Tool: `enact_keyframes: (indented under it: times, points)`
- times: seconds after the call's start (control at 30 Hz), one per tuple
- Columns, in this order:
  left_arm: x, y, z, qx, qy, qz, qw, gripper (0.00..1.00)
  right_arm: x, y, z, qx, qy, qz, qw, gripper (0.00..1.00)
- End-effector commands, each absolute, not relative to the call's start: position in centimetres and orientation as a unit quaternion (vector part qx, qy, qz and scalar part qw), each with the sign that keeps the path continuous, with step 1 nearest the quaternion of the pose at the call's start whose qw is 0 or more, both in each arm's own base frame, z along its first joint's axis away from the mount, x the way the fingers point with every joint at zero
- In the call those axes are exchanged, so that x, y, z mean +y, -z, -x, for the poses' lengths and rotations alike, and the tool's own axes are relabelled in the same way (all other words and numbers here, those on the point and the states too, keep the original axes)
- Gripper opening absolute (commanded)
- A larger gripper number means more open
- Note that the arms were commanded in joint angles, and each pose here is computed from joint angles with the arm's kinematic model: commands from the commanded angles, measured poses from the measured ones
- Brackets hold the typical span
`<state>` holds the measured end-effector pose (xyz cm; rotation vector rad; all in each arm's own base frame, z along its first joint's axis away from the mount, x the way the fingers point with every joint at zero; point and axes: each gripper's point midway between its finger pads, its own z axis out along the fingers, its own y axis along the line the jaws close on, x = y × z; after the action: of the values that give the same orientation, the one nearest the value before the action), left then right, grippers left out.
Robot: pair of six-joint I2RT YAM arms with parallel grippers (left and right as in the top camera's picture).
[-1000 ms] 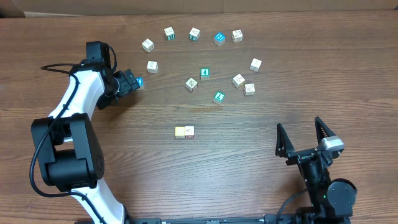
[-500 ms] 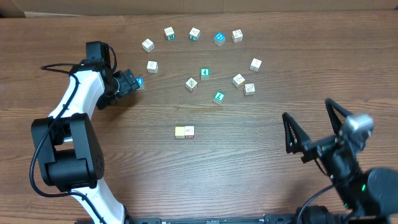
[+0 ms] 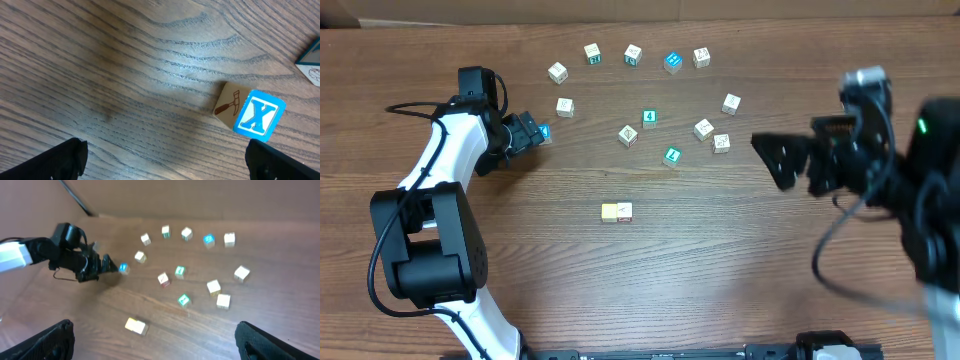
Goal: Form a horizontal line
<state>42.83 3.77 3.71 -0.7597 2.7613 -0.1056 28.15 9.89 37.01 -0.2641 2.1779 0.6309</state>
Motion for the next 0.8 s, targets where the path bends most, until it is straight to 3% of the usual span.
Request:
enact_keyframes:
  times: [0.0, 0.47, 0.77]
  points:
    - [3.7, -3.7, -43.3, 0.955, 0.034, 0.259, 0.141, 1.00, 10.9, -35.5, -30.1, 0.878, -0.276, 0.109, 0.376, 1.00]
    - [3.7, -3.7, -43.3, 0.955, 0.034, 0.259, 0.141, 0.99, 10.8, -23.1, -38.2, 0.936, -0.266, 0.061, 0.224, 1.00]
    - [3.7, -3.7, -43.3, 0.955, 0.034, 0.259, 0.141, 0.99, 11.7, -20.6, -40.8, 0.932, -0.294, 0.044, 0.209, 1.00]
